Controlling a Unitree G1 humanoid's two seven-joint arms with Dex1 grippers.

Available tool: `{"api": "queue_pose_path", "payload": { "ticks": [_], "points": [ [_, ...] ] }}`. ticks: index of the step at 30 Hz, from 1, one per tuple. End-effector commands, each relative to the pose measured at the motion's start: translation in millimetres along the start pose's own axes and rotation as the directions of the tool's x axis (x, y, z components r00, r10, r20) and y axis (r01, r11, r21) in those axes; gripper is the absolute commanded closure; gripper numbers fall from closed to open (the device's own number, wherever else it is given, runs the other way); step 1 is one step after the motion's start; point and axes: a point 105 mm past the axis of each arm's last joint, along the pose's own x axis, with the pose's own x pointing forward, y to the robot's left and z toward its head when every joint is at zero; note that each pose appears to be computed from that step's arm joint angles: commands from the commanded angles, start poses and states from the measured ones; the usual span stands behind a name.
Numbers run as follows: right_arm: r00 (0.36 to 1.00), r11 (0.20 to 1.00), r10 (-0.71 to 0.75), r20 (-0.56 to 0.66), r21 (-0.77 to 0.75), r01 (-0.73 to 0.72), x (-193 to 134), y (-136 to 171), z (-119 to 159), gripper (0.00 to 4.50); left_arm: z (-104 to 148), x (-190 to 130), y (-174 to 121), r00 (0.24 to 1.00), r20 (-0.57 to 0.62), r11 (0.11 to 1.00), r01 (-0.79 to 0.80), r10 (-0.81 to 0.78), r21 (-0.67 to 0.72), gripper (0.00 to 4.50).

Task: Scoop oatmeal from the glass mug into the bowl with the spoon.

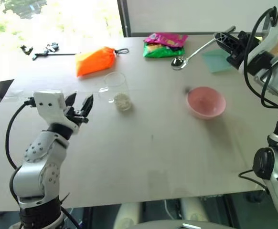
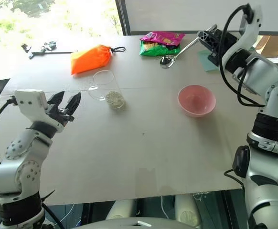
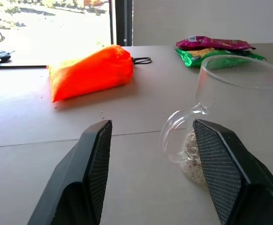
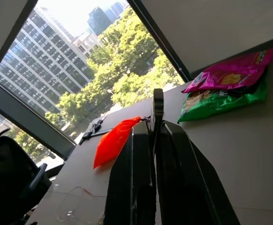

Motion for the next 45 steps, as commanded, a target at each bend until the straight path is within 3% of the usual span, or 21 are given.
{"api": "queue_pose_path", "payload": {
  "ticks": [1,11,30,36,45],
  "points": [
    [0.997,0.999,0.043,0.067,-0.026,-0.041,-11,14,16,4.50,-5,10,0,1.000,0.001,0.999,0.000,0.000,0.046,1.67],
    [0.996,0.999,0.042,0.078,-0.029,-0.039,-18,15,17,4.50,-14,36,-10,1.000,0.008,0.999,0.023,-0.023,0.036,1.67],
    [0.996,0.999,0.041,0.076,-0.031,-0.039,-18,14,15,4.50,-16,63,-14,0.995,0.031,0.995,-0.092,0.091,0.046,1.67],
    [0.996,0.999,0.039,0.075,-0.038,-0.037,-19,14,15,4.50,-15,65,-12,0.995,0.034,0.994,-0.091,0.089,0.057,4.45],
    [0.997,0.997,0.050,0.065,-0.054,-0.047,-18,17,13,4.50,-10,68,-12,0.993,0.052,0.993,-0.108,0.105,0.050,4.45]
  ]
}}
